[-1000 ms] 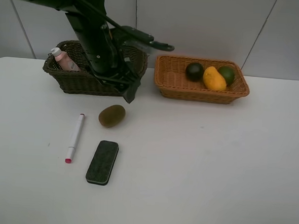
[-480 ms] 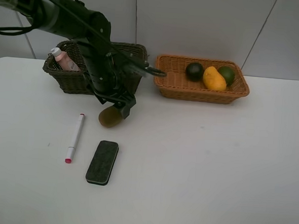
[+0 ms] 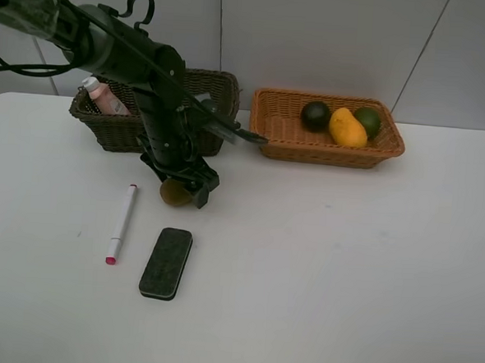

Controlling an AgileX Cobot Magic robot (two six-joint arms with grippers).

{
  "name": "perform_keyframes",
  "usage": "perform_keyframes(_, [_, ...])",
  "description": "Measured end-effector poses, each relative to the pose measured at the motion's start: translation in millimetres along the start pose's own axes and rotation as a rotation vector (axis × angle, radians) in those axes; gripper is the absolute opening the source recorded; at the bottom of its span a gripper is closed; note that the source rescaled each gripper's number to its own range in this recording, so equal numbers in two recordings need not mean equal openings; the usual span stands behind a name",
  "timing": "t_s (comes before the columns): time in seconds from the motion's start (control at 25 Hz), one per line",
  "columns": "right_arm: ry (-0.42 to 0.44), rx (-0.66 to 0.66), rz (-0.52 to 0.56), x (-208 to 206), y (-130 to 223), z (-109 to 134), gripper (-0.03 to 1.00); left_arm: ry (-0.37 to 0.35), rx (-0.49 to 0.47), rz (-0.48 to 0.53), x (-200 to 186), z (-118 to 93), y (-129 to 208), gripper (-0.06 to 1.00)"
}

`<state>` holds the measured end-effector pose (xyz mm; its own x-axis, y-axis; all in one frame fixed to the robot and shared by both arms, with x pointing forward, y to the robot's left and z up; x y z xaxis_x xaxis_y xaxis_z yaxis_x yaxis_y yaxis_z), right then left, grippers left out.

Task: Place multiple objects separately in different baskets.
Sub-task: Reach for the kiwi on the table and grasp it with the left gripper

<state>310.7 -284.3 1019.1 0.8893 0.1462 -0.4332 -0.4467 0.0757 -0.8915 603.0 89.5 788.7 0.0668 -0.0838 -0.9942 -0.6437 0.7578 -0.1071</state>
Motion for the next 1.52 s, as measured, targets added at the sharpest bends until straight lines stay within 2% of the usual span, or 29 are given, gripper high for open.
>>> perform_keyframes(0.2, [0.000, 0.000, 0.000, 0.0, 0.0, 0.0, 1.00, 0.002, -0.001, 0.004, 0.0, -0.3, 0.8, 0.98])
perform_keyframes(0.24, [0.000, 0.000, 0.000, 0.0, 0.0, 0.0, 1.00, 0.003, -0.003, 0.007, 0.0, -0.5, 1.2, 0.93])
perform_keyframes(0.32, [0.000, 0.000, 0.000, 0.0, 0.0, 0.0, 1.00, 0.004, -0.010, 0.009, 0.0, -0.7, 1.6, 0.66])
perform_keyframes(0.36, [0.000, 0.000, 0.000, 0.0, 0.0, 0.0, 1.00, 0.004, -0.011, 0.010, 0.0, -0.7, 1.8, 0.61])
perform_keyframes(1.52, [0.000, 0.000, 0.000, 0.0, 0.0, 0.0, 1.00, 0.014, -0.019, 0.020, -2.5, -2.7, 3.7, 0.62])
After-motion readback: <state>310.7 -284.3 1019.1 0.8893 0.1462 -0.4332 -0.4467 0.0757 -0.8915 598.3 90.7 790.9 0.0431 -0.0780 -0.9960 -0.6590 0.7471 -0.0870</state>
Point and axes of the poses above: a point on each arm's last joint axis where the gripper is mounted, x pointing out along that axis toward the gripper, z along the wrist's bending axis when the last joint is at zero, y = z × x, the point moved 9 cm from there along x, pointing out along that axis toward the gripper, and after that the axes turned 11 degrees about x, right-handed, at the moved point
